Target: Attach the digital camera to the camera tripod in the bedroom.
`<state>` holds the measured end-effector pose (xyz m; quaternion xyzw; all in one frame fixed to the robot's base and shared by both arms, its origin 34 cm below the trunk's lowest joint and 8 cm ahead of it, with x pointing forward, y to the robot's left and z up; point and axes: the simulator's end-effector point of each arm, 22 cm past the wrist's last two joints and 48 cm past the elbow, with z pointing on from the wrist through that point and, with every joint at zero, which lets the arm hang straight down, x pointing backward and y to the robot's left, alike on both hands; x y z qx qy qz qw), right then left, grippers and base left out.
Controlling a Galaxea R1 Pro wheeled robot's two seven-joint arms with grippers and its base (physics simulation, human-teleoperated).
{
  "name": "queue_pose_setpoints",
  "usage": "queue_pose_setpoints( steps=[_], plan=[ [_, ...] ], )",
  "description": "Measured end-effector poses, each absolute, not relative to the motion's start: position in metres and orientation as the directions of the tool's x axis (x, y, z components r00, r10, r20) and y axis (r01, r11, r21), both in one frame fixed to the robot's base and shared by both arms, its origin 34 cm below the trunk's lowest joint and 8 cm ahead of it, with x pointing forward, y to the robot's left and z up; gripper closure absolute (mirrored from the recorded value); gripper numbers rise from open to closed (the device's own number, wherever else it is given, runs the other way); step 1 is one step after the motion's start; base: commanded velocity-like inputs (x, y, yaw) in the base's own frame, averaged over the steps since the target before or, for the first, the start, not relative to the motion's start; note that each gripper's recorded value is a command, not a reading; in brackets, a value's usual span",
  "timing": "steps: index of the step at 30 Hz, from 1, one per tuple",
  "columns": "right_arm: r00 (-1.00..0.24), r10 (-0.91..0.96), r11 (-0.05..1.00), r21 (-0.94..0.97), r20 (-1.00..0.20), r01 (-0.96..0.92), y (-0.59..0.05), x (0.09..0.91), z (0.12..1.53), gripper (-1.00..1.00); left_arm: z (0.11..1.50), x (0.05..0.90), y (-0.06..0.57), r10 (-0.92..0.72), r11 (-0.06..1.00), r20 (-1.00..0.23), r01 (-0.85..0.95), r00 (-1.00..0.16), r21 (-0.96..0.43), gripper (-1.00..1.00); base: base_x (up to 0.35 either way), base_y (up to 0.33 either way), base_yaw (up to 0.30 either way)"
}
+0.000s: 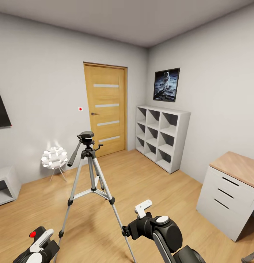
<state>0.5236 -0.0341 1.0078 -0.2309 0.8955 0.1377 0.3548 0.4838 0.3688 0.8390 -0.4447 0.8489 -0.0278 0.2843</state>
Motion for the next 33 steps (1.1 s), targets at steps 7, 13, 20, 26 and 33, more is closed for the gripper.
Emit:
queue_pose_setpoints(
  steps=[7,13,20,26,33],
  plan=[
    [-0.630,-0.305,0.859,0.078,-0.714,-0.505,-0.0338,0.5326,1.0170,-1.00,0.8394,0.4841,0.3680,-0.763,0.613,-0.463,-0.731,-0.451,-0.299,1.00,0.000,-0.120,0.000],
    [-0.630,-0.305,0.859,0.078,-0.714,-0.505,-0.0338,0.5326,1.0170,-1.00,0.8394,0.4841,0.3680,-0.763,0.614,-0.463,-0.731,-0.451,-0.299,1.00,0.000,-0.116,0.000],
    [-0.630,-0.305,0.859,0.078,-0.714,-0.505,-0.0338,0.5326,1.0170,-1.00,0.8394,0.4841,0.3680,-0.763,0.614,-0.463,-0.731,-0.451,-0.299,1.00,0.000,-0.116,0.000],
    [-0.630,-0.305,0.859,0.078,-0.714,-0.505,-0.0338,0.5326,1.0170,-1.00,0.8394,0.4841,0.3680,-0.763,0.613,-0.463,-0.731,-0.451,-0.299,1.00,0.000,-0.116,0.000],
    [-0.627,-0.310,0.861,0.068,-0.714,-0.503,-0.0380,0.5349,1.0171,-1.00,0.8383,0.4839,0.3638,-0.761,0.618,-0.460,-0.727,-0.457,-0.299,1.00,0.000,-0.138,0.000]
  ],
)
